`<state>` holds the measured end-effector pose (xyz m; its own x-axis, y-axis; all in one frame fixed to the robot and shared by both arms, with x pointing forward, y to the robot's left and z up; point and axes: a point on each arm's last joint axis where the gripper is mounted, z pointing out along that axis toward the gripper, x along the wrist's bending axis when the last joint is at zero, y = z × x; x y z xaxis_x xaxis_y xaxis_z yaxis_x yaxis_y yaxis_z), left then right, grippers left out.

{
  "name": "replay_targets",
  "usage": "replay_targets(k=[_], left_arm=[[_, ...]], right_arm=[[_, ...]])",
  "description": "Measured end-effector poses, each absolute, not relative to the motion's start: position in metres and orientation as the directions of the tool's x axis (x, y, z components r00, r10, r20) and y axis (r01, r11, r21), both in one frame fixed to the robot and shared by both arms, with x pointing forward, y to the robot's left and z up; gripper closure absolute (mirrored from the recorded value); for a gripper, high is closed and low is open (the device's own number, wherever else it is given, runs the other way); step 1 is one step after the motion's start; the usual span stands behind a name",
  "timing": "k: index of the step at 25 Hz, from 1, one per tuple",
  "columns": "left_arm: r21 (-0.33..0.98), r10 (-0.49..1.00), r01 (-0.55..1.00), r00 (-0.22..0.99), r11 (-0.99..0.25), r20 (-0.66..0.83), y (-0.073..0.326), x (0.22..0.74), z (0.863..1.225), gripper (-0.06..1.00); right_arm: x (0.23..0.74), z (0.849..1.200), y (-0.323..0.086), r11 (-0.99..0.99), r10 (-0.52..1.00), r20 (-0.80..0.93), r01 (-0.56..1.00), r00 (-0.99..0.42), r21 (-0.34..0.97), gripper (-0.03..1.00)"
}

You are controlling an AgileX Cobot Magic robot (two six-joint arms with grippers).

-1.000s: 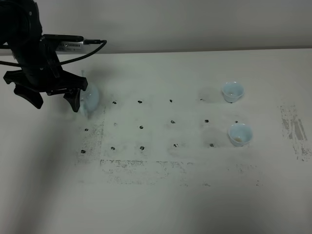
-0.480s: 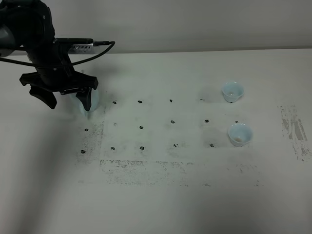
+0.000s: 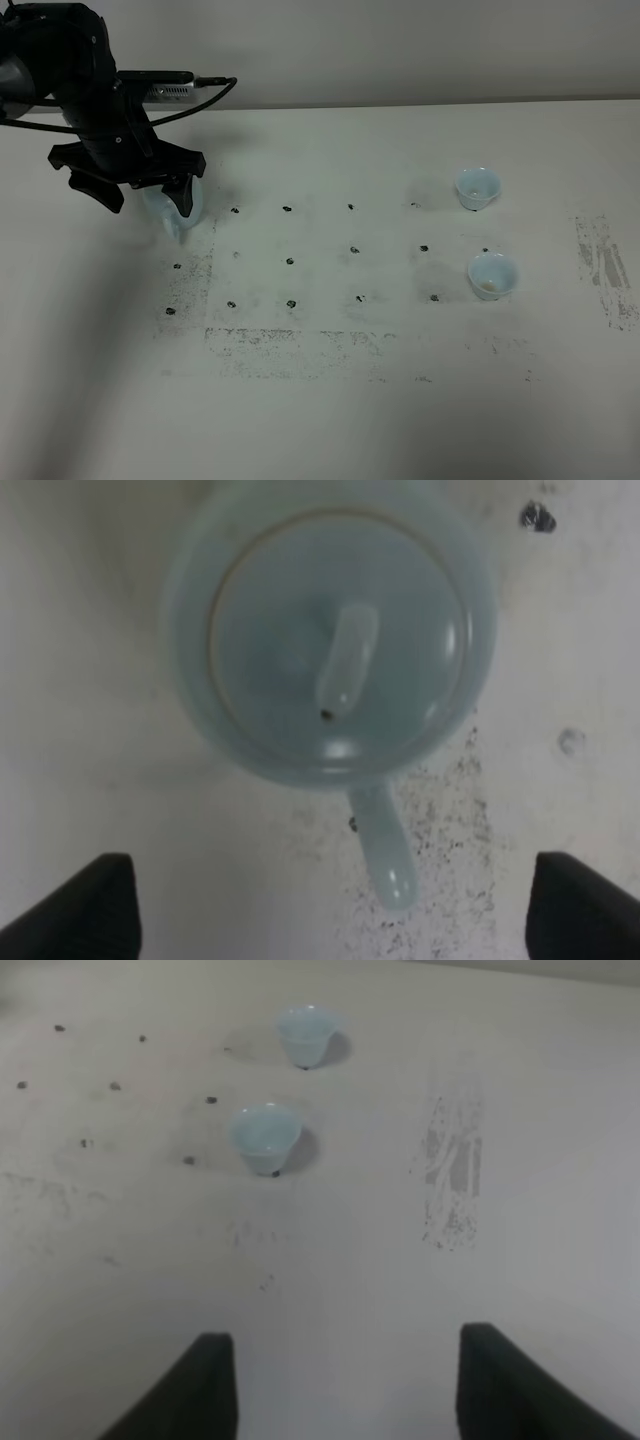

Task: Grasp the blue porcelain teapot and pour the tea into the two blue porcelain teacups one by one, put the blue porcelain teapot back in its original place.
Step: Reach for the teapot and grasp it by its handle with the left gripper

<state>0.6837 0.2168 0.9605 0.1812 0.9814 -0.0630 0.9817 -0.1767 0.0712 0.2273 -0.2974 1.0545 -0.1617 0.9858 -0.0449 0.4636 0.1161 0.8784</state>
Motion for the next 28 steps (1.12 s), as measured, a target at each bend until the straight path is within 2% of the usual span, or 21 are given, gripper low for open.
replay_targets(k=[13, 18, 28], left_arm=[[0.084, 0.973, 0.973, 0.221, -0.215, -0.064, 0.216, 0.685, 0.961, 0.20], [0.081, 0.968, 0.975, 0.216, -0.207, -0.130, 0.210, 0.683, 0.961, 0.20], [0.020, 0.954, 0.962, 0.274, -0.274, -0.121, 0.190, 0.679, 0.957, 0.27]], right_arm=[[0.227, 1.055, -0.297, 0.116, 0.986, -0.045, 0.464, -0.162, 0.878, 0.50], [0.227, 1.055, -0.297, 0.116, 0.986, -0.045, 0.464, -0.162, 0.878, 0.50], [0.227, 1.055, -0.297, 0.116, 0.986, -0.045, 0.464, -0.162, 0.878, 0.50]])
